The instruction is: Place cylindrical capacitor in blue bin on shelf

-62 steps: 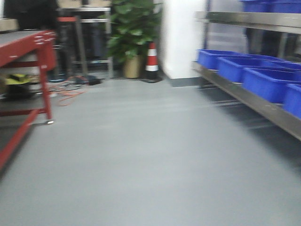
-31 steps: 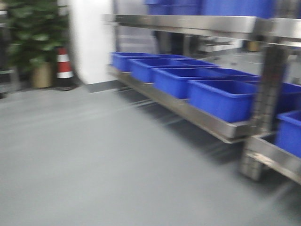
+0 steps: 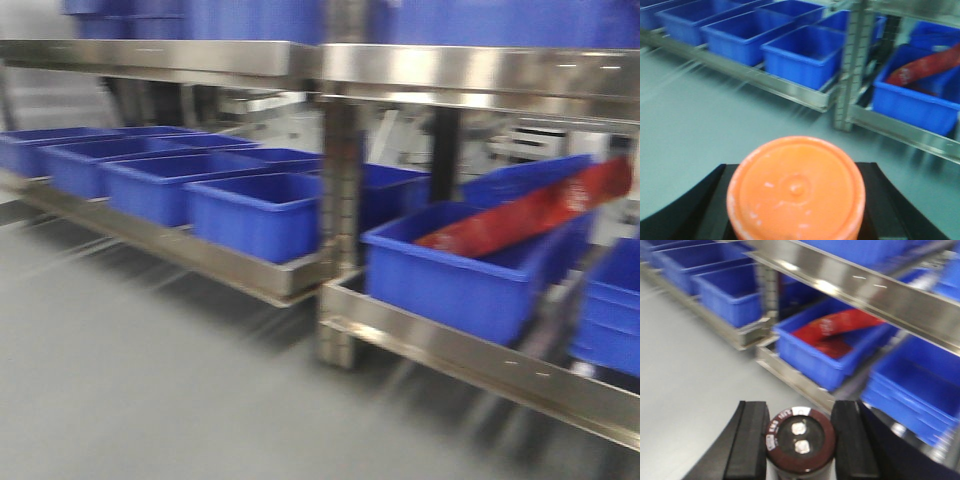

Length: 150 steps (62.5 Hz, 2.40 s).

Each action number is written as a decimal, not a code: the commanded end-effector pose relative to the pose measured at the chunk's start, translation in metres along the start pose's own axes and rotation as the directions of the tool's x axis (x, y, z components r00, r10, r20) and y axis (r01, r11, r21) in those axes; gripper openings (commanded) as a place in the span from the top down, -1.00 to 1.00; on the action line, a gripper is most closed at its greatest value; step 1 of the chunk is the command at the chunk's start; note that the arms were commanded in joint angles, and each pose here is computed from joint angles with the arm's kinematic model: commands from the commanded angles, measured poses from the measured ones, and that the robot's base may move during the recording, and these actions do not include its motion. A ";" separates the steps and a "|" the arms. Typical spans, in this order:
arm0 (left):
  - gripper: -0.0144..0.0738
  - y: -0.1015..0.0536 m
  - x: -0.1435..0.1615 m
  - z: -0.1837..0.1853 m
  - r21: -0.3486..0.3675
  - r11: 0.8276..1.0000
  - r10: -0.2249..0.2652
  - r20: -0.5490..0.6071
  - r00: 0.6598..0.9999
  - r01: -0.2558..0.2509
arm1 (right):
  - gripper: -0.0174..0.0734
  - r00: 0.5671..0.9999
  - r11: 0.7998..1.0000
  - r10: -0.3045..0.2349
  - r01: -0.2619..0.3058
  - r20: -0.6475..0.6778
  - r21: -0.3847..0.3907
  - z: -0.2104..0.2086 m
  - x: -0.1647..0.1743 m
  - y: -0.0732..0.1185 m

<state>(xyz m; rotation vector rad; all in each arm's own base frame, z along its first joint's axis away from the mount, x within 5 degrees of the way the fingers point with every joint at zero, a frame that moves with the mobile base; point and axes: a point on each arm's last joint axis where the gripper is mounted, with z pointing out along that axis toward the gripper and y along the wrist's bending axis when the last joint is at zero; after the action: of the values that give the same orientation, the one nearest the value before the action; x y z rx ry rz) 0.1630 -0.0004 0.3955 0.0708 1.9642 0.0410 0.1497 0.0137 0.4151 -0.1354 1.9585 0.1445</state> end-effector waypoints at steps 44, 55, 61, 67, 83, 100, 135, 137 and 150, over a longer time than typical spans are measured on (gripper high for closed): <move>0.93 -0.001 -0.002 -0.002 0.005 1.000 -0.001 0.026 1.000 0.001 | 0.97 0.999 1.000 -0.004 0.004 0.035 0.012 -0.002 -0.002 -0.001; 0.93 -0.001 -0.002 -0.002 0.005 1.000 -0.001 0.026 1.000 0.001 | 0.97 0.999 1.000 -0.004 0.004 0.035 0.012 -0.002 -0.002 -0.001; 0.93 -0.001 -0.002 -0.002 0.005 1.000 -0.001 0.026 1.000 0.001 | 0.97 0.999 1.000 -0.004 0.004 0.035 0.012 -0.002 -0.002 -0.001; 0.93 -0.001 -0.002 -0.002 0.005 1.000 -0.001 0.026 1.000 0.001 | 0.97 0.999 1.000 -0.004 0.004 0.035 0.012 -0.002 -0.002 -0.001; 0.93 -0.001 -0.002 -0.002 0.005 1.000 -0.001 0.026 1.000 0.001 | 0.97 0.999 1.000 -0.004 0.004 0.035 0.012 -0.002 -0.002 -0.001; 0.93 -0.001 -0.002 -0.002 0.005 1.000 -0.001 0.026 1.000 0.001 | 0.97 0.999 1.000 -0.004 0.004 0.035 0.012 -0.002 -0.002 -0.001; 0.93 -0.001 -0.002 -0.002 0.005 1.000 -0.001 0.026 1.000 0.001 | 0.97 0.999 1.000 -0.004 0.004 0.035 0.012 -0.002 -0.002 -0.001; 0.93 -0.001 -0.002 -0.002 0.005 1.000 -0.001 0.026 1.000 0.001 | 0.97 0.999 1.000 -0.004 0.004 0.035 0.012 -0.002 -0.002 -0.001; 0.93 -0.001 -0.002 -0.002 0.005 1.000 -0.001 0.026 1.000 0.001 | 0.97 0.999 1.000 -0.005 0.004 0.035 0.013 -0.002 -0.002 -0.001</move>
<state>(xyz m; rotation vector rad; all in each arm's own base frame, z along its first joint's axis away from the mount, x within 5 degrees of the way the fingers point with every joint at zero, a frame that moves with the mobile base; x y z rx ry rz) 0.1630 -0.0004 0.3955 0.0708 1.9642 0.0410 0.1497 0.0137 0.4151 -0.1354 1.9585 0.1445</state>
